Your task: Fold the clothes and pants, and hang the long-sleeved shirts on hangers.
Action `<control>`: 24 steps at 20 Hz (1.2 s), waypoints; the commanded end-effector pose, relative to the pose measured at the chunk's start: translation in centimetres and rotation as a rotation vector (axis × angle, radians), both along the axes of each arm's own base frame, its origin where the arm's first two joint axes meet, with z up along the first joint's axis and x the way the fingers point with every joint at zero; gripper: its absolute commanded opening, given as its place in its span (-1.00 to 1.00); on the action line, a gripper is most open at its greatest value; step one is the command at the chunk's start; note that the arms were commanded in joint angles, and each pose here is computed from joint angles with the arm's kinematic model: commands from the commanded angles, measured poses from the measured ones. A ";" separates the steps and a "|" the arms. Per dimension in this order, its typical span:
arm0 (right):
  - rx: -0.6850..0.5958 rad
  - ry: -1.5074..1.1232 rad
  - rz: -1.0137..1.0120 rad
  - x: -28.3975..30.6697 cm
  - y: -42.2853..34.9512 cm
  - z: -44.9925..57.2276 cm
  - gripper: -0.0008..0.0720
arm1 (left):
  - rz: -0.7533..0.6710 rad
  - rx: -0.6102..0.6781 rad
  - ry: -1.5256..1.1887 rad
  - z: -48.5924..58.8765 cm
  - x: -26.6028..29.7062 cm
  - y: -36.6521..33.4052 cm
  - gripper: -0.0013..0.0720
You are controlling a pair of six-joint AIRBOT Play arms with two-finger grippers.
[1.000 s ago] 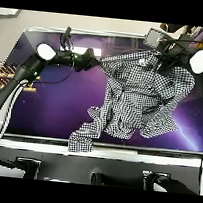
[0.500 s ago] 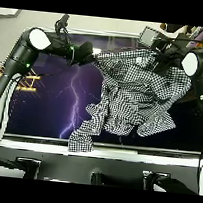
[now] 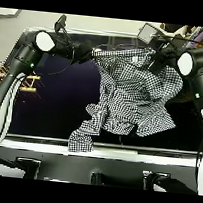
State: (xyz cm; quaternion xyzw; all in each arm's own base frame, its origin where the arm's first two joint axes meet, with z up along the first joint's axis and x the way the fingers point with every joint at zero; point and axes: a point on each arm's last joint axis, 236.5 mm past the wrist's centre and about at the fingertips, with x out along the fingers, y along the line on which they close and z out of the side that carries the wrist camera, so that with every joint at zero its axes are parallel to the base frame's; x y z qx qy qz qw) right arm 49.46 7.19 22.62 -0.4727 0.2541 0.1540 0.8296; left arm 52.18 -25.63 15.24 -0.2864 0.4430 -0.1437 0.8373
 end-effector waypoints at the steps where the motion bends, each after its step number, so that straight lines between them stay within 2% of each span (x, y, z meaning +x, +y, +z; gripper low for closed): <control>1: -0.173 -0.026 -0.067 1.3 -3.3 -0.2 -0.91 | 0.048 0.006 -0.075 0.6 2.1 1.0 -0.91; 8: -0.176 -0.032 -0.055 2.7 -3.1 -1.3 -0.91 | 0.028 0.027 -0.085 0.5 2.0 1.0 -0.91; 15: -0.199 0.021 -0.039 2.9 -3.4 -4.5 -0.91 | -0.015 -0.049 -0.097 2.4 1.3 -1.0 -0.87; 16: -0.201 0.037 -0.039 2.7 -3.5 -5.1 -0.91 | -0.015 -0.054 -0.109 3.0 1.3 -1.0 -0.62; 18: -0.202 0.034 -0.038 2.6 -3.5 -5.1 -0.91 | -0.016 -0.056 -0.118 3.5 1.3 -1.0 0.08; 24: -0.180 0.066 -0.060 0.5 -4.0 -4.0 -0.91 | -0.066 -0.026 -0.108 2.3 0.7 -2.4 0.12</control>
